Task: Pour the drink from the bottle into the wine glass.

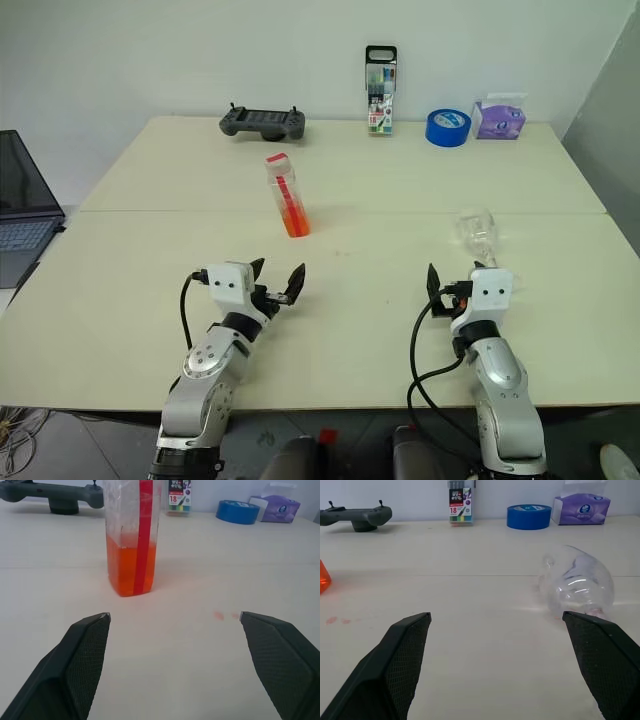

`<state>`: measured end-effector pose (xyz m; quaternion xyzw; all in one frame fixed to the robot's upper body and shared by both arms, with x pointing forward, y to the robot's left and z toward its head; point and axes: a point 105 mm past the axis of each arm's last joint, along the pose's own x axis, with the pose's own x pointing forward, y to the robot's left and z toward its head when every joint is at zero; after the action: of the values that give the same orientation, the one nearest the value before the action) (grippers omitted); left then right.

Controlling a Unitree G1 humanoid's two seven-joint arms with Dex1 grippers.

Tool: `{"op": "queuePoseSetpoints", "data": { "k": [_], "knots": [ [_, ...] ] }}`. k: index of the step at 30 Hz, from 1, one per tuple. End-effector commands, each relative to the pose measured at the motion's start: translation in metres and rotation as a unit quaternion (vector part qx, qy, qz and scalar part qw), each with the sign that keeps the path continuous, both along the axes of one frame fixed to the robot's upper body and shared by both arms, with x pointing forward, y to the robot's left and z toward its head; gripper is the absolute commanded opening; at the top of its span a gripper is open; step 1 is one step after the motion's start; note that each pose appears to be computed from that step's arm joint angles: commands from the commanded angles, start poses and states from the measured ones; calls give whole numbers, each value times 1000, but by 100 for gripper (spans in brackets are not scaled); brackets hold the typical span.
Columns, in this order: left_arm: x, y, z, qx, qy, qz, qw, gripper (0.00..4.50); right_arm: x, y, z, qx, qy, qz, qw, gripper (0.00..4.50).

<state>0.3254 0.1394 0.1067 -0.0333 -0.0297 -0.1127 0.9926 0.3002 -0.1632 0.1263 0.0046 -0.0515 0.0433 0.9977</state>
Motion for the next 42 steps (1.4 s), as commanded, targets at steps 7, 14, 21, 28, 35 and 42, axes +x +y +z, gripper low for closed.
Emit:
{"op": "queuePoseSetpoints", "data": {
  "k": [7,14,21,28,35,42],
  "knots": [
    [28,8,43,6,-70,117,991,444,-1,74,41,-28,-29,231,972,450],
    [54,-9,66,-10,-94,111,989,444,33,78,69,-41,-54,225,972,450],
    [81,-10,85,-13,-125,124,984,444,48,78,78,-46,-66,239,968,450],
    [105,-17,91,-16,-125,124,984,444,56,79,82,-55,-72,243,966,450],
    [120,-13,95,-13,-120,146,982,444,55,75,78,-64,-65,234,968,450],
    [131,-12,97,-9,-122,147,982,444,52,73,74,-65,-58,229,969,450]
  ]
}}
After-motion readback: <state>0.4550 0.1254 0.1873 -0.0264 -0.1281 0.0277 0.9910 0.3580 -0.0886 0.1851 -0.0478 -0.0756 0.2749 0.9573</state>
